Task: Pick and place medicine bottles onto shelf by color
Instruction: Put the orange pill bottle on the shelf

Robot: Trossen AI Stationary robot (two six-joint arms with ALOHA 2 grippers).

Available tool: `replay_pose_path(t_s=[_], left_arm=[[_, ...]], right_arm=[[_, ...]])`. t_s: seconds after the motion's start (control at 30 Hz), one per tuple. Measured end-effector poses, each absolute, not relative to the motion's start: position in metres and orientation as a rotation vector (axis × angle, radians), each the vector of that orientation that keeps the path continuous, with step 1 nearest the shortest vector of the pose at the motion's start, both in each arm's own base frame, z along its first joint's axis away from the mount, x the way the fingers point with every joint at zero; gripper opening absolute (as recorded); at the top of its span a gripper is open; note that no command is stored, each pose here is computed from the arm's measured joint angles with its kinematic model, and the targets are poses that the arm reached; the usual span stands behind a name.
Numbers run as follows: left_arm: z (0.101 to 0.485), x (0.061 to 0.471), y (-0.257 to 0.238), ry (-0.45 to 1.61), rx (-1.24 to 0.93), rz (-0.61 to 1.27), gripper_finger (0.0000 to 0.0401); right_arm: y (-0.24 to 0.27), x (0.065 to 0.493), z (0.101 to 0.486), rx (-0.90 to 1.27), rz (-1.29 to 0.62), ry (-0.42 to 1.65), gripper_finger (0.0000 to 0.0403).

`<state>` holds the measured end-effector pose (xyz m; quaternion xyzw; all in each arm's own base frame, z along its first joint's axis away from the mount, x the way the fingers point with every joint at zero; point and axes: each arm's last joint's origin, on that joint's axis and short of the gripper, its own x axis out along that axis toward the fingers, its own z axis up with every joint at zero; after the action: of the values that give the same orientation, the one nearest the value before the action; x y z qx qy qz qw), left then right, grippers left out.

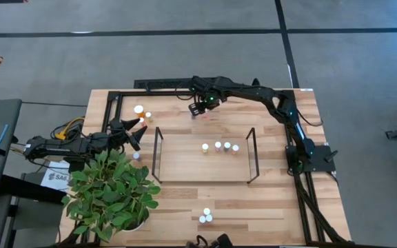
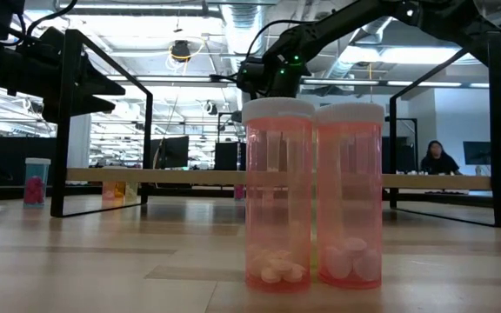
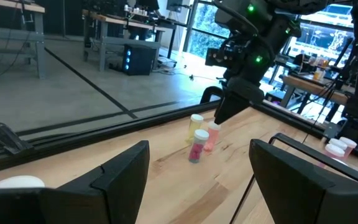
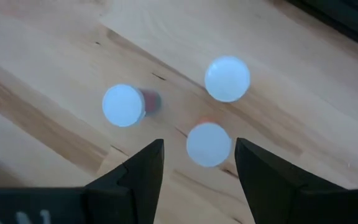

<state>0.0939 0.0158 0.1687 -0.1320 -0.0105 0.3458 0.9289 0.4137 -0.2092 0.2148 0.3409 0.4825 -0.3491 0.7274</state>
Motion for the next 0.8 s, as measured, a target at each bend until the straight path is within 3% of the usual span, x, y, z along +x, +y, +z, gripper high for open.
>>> replay_pose_path(t_s=[0.8], left_arm=[[0.169, 0.094, 0.016, -0.022, -0.271, 0.708, 0.0265]], right_arm=[[-0.213, 0.411, 0.198, 0.747, -0.77, 1.06, 0.0219]])
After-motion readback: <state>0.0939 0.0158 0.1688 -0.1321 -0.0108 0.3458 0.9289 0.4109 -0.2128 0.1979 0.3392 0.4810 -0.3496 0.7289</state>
